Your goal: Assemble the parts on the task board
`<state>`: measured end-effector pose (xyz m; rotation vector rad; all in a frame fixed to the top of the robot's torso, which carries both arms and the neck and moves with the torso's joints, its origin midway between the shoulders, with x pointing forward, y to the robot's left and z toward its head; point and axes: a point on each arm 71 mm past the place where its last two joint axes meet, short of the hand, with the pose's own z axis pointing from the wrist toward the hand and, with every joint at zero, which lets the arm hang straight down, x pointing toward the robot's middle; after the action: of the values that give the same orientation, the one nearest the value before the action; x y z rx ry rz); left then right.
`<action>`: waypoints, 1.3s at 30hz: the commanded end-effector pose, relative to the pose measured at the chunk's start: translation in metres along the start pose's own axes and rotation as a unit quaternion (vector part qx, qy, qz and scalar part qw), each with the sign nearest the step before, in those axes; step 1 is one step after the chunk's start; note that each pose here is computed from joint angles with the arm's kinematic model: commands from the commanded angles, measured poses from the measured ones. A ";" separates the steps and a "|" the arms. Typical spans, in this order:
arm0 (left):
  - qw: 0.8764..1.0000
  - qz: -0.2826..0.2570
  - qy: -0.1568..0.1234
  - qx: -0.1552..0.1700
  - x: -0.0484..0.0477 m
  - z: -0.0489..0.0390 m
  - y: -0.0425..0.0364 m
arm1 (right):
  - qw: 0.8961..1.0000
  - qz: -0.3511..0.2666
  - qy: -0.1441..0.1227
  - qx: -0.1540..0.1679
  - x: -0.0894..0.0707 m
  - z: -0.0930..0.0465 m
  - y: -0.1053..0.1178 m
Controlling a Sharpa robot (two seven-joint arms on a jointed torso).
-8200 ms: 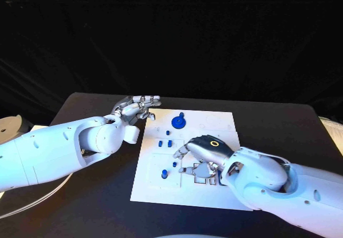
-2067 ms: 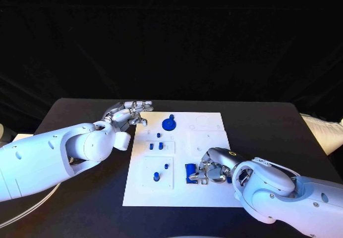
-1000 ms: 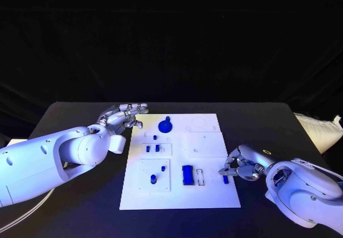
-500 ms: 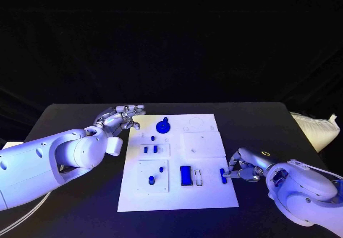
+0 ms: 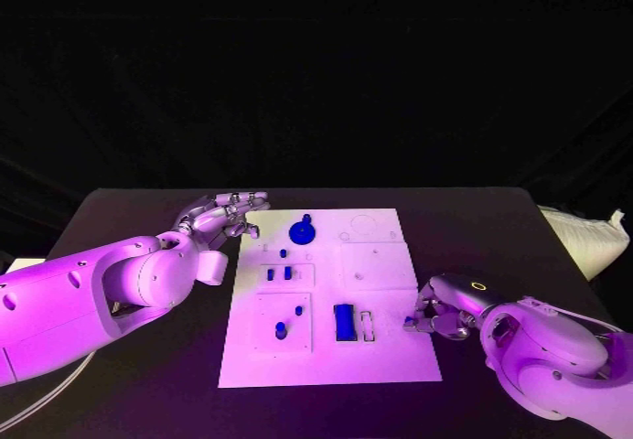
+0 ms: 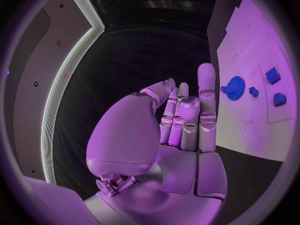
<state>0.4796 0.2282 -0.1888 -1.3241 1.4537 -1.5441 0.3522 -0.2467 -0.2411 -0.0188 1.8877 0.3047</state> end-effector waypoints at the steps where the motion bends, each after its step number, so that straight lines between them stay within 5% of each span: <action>1: 1.000 -0.001 0.010 0.004 0.0020 0.0000 -0.0006 | 1.000 -0.015 0.016 -0.002 0.005 -0.001 0.002; 21: 1.000 -0.001 0.009 0.002 0.0008 -0.0007 -0.0004 | 0.986 -0.161 0.033 -0.019 0.013 0.003 0.000; 39: 1.000 -0.001 0.009 -0.002 0.0007 -0.0006 0.0013 | 0.988 -0.150 0.023 -0.026 0.012 -0.001 0.003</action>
<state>0.4791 0.2297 -0.1905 -1.3292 1.4588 -1.5372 0.3511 -0.2364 -0.2382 -0.3168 1.8174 0.2093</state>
